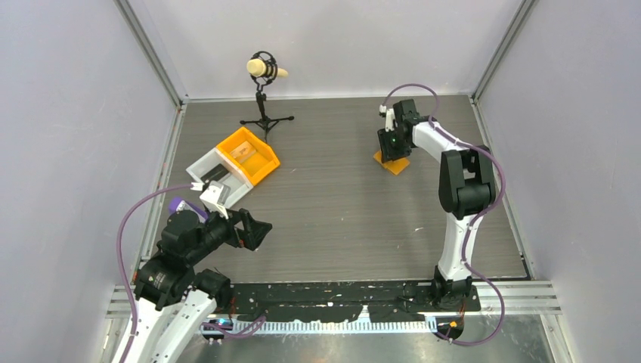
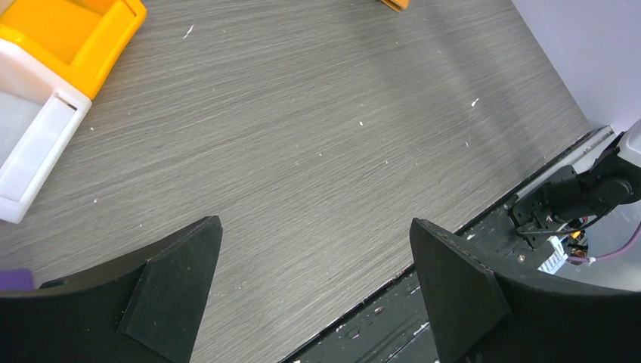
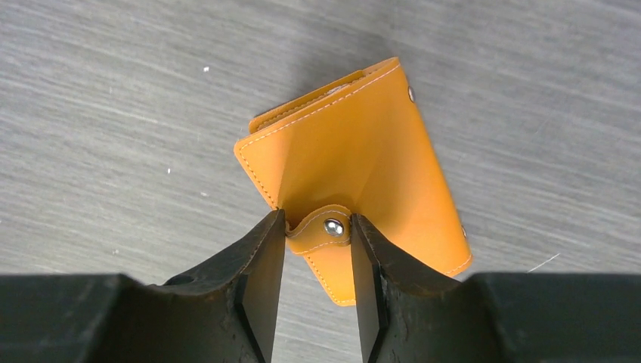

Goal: Take the credit cards out of the card holder
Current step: Move the card holder to the center of the board.

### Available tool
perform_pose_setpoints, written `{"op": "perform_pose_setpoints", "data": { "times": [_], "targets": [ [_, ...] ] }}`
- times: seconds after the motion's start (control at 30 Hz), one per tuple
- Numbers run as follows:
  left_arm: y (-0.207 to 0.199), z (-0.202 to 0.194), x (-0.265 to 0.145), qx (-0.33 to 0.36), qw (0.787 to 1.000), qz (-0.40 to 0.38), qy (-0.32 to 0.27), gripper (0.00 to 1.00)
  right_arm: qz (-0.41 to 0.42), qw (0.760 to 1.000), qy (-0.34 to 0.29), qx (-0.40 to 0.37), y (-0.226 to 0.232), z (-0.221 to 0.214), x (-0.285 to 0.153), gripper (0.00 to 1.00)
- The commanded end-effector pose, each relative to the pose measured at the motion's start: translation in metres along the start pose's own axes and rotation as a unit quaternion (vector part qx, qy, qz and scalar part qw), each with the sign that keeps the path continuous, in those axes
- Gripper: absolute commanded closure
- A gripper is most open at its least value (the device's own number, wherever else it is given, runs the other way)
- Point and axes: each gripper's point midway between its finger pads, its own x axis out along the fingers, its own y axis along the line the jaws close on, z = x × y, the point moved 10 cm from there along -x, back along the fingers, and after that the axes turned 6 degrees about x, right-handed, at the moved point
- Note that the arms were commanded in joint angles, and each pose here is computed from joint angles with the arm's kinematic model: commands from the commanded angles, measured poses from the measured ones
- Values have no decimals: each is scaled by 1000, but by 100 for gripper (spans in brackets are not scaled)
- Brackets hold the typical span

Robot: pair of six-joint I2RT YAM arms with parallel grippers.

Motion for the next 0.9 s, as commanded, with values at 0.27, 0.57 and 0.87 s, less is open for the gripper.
{"op": "perform_pose_setpoints", "data": {
  "times": [0.27, 0.57, 0.87],
  "targets": [
    [1, 5, -6, 9, 1000, 15, -20, 0, 50, 998, -10, 26, 29, -23, -30, 95],
    [1, 4, -3, 6, 1000, 14, -14, 0, 64, 998, -7, -14, 78, -78, -39, 95],
    [2, 3, -2, 3, 1000, 22, -11, 0, 115, 992, -10, -53, 144, -120, -62, 89]
  ]
}}
